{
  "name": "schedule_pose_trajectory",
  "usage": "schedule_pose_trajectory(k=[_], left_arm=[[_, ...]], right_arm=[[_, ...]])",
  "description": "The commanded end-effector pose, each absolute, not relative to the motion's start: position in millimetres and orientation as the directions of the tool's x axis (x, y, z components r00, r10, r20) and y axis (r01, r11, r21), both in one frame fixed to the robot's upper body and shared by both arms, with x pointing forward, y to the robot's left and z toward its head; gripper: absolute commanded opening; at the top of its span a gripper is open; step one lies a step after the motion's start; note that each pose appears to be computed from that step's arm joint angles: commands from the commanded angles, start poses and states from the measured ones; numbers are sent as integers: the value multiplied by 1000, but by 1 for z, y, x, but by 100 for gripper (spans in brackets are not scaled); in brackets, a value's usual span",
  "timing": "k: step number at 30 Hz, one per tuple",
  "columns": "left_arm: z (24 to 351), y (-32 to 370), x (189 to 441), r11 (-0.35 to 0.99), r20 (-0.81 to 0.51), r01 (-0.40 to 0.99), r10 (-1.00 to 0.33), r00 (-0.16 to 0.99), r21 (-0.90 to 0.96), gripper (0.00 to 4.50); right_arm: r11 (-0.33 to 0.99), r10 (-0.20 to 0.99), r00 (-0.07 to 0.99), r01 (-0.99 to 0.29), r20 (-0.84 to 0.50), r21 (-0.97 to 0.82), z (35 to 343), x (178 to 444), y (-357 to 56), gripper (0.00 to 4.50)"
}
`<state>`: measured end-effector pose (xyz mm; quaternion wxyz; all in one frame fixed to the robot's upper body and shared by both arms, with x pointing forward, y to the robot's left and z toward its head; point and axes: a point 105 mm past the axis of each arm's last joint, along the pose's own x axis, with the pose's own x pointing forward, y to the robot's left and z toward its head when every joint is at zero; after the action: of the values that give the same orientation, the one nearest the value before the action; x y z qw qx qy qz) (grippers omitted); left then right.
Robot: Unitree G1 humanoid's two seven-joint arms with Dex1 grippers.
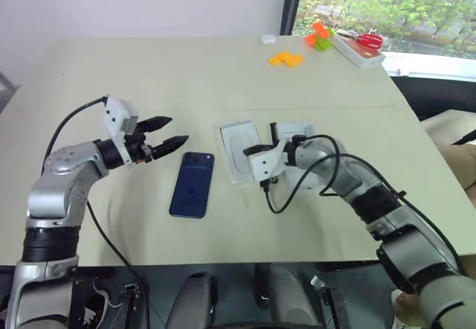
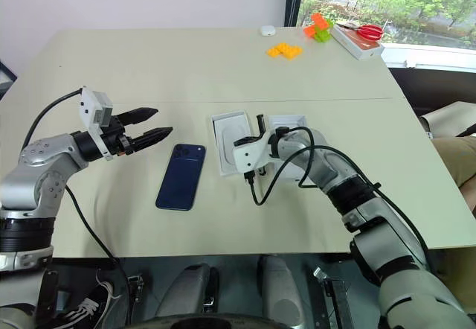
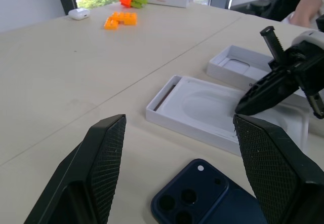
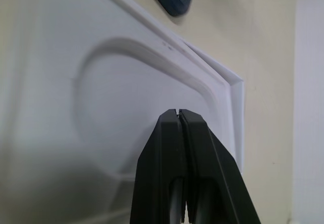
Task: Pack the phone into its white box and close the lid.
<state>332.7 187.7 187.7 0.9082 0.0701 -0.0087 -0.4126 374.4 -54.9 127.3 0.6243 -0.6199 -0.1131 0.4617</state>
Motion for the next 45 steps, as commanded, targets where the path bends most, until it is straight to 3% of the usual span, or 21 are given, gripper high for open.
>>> schedule_pose_trajectory(k=[1,10,19,23,27,31,41,45], left_arm=[[201,189,330,652,-3,740,-750,662,166,359],[203,188,331,659,7,734,-745,667,166,359],[202,191,327,664,0,731,-740,672,158,359],[202,192,327,664,-3,730,-740,673,160,359],[203,192,328,663,-1,732,-741,671,156,359],[203,193,328,664,-5,731,-740,673,158,359],[202,193,328,665,-1,731,-740,673,155,359],[199,194,326,666,-16,730,-737,675,153,359]], right_arm=[[-190,734,566,-360,-375,-914,146,383,-44,8],[-233,733,570,-302,-371,-924,143,396,-25,8],[-222,731,570,-320,-374,-921,146,393,-42,8],[-185,750,544,-373,-376,-909,150,384,-47,8],[-234,708,519,-467,-479,-852,133,373,-62,8],[-104,724,525,-558,-448,-823,143,369,-61,8],[-85,741,437,-692,-510,-717,145,339,-73,8],[170,845,459,-717,-274,-676,173,345,-59,8]])
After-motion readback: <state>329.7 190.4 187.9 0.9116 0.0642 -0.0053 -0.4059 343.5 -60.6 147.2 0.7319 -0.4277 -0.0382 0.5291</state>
